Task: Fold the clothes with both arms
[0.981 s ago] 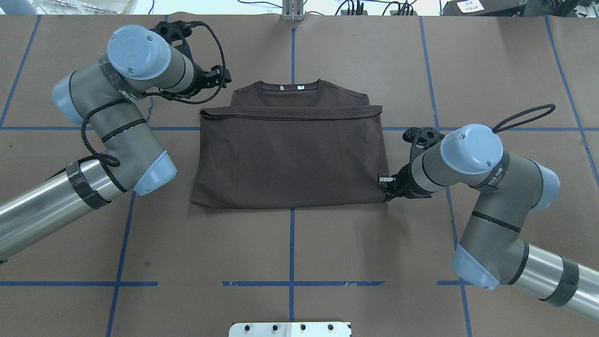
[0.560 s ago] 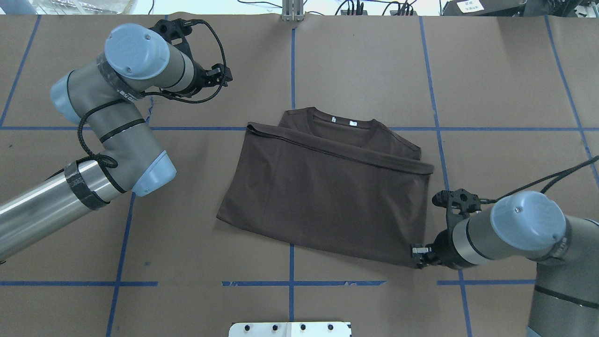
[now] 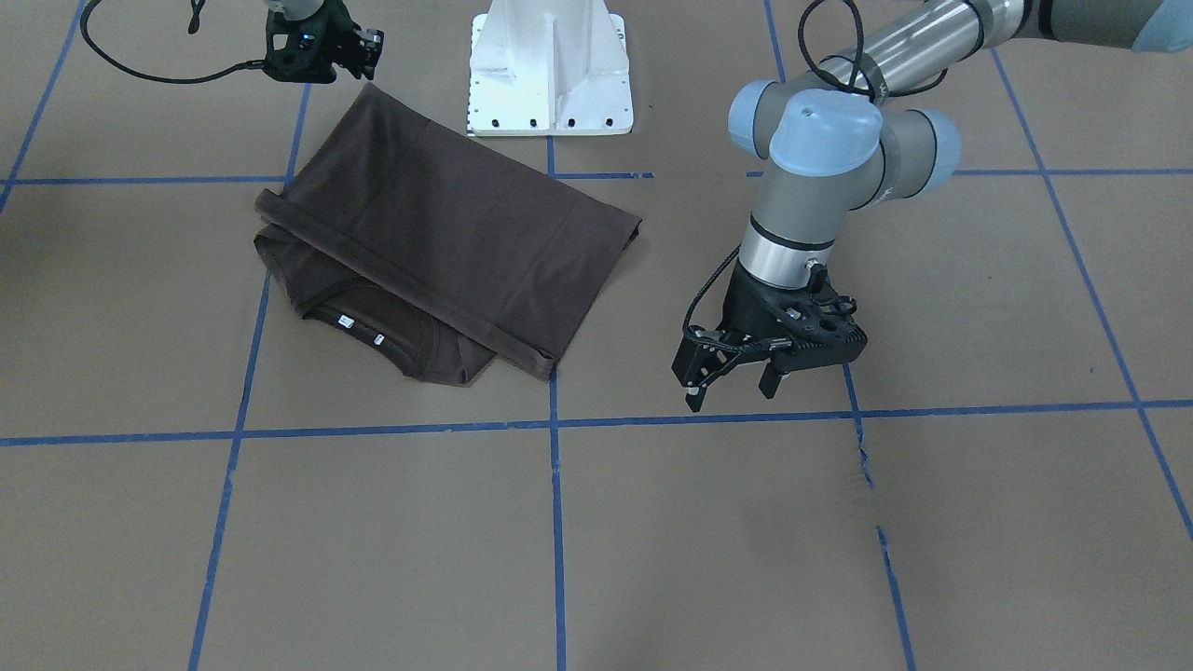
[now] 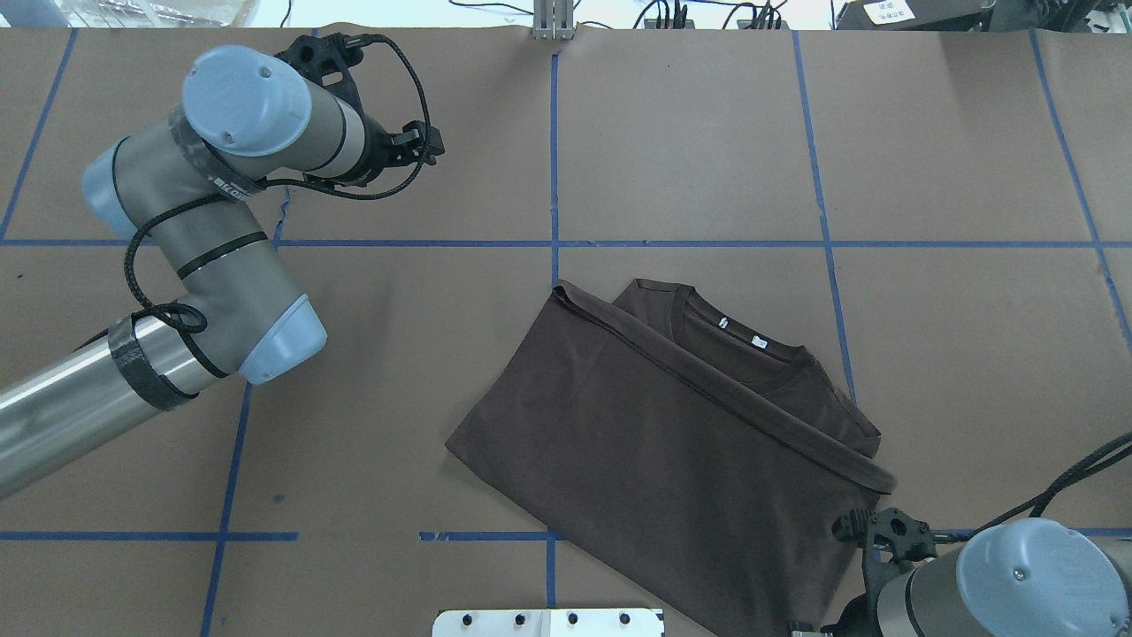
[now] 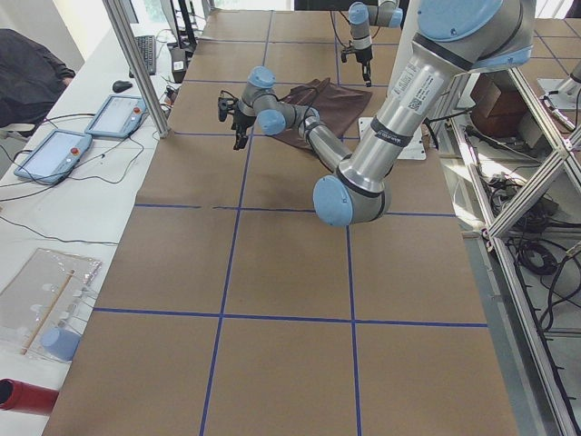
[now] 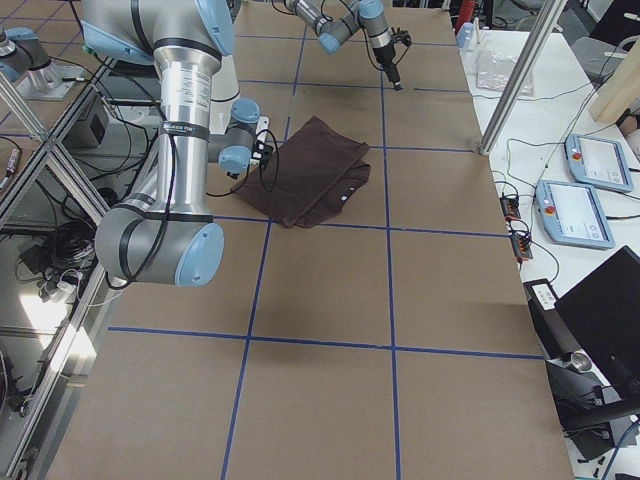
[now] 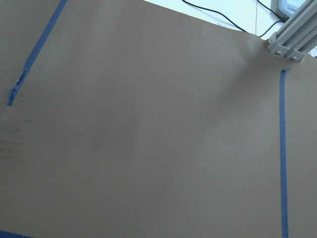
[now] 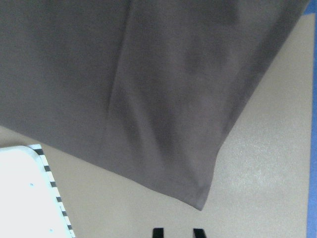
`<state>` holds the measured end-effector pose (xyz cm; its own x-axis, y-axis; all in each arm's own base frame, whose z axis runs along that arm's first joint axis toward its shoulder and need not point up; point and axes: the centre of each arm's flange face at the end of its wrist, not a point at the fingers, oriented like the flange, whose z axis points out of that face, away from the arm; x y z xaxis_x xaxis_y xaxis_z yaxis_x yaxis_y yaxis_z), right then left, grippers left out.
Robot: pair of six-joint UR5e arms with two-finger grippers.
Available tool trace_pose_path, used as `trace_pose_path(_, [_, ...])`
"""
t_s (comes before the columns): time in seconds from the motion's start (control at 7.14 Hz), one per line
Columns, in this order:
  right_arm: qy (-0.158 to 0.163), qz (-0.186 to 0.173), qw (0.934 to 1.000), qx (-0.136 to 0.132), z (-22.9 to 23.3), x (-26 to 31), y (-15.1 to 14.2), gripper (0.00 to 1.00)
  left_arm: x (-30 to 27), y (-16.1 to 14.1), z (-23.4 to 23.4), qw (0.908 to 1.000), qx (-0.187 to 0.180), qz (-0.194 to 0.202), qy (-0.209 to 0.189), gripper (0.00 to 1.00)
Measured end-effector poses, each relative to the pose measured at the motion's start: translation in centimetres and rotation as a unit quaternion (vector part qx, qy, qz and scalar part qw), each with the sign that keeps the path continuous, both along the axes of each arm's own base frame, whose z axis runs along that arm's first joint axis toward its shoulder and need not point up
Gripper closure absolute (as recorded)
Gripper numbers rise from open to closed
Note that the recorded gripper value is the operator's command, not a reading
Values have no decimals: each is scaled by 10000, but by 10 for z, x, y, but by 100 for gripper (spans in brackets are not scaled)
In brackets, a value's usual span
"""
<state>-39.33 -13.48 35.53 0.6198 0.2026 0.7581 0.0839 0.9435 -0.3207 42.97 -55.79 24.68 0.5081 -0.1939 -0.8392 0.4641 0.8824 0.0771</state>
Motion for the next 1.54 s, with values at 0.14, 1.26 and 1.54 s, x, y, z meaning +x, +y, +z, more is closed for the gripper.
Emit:
trace_pose_path(0.14, [-80, 360, 9993, 23, -8, 7, -24, 0, 9, 28, 3, 9998, -135, 121, 56, 0])
trace_pose_path(1.26, [-843, 2128, 9720, 527, -72, 70, -196, 0, 134, 256, 26, 9801, -1697, 673, 783, 100])
trace_pose_path(1.54, [-846, 2149, 9716, 512, -72, 73, -199, 0, 131, 258, 21, 9798, -1680, 692, 834, 100])
